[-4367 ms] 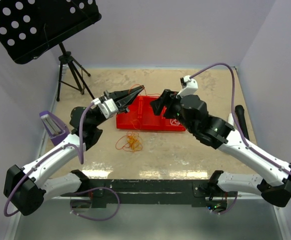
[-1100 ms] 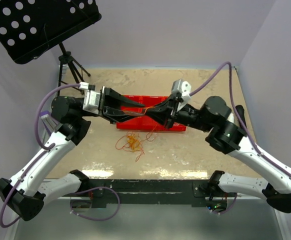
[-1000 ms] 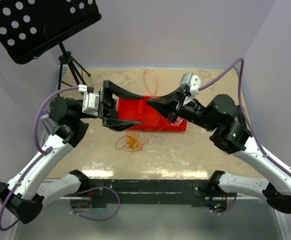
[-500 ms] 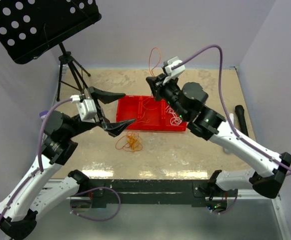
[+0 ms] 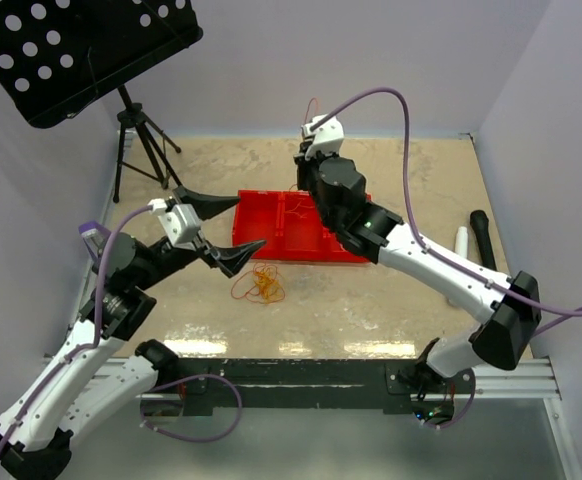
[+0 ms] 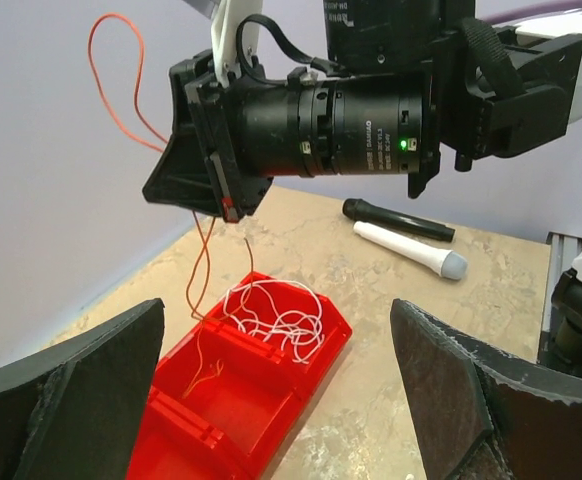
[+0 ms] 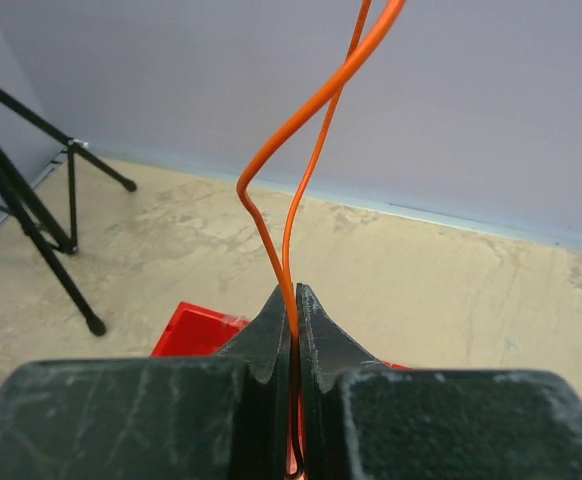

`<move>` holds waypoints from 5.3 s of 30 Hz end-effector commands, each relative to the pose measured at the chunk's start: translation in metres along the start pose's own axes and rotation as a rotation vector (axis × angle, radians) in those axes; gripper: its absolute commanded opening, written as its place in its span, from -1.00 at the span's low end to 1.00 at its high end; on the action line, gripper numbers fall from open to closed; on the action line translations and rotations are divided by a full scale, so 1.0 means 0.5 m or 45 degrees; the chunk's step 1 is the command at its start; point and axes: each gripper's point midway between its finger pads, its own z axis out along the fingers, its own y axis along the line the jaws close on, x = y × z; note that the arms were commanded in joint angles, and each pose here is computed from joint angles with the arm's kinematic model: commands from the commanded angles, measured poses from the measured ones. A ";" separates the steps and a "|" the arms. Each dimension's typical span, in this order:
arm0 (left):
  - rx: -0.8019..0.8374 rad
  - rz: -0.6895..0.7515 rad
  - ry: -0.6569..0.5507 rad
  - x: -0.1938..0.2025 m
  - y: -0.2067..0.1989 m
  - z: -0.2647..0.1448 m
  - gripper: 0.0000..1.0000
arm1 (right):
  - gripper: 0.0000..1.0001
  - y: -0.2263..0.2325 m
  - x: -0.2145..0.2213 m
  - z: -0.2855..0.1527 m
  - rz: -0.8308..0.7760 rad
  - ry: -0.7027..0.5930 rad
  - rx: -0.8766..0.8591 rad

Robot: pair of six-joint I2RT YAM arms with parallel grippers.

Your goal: Untangle the cables

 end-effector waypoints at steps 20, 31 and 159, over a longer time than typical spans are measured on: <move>-0.248 -0.065 -0.044 0.013 0.075 0.015 1.00 | -1.00 -0.038 0.215 0.138 0.178 0.131 0.407; -0.242 -0.066 -0.049 0.021 0.072 0.012 1.00 | -1.00 -0.056 0.418 0.159 0.196 0.428 0.532; -0.201 -0.058 -0.098 0.017 0.054 -0.001 1.00 | -1.00 0.035 0.614 0.149 0.342 0.874 0.232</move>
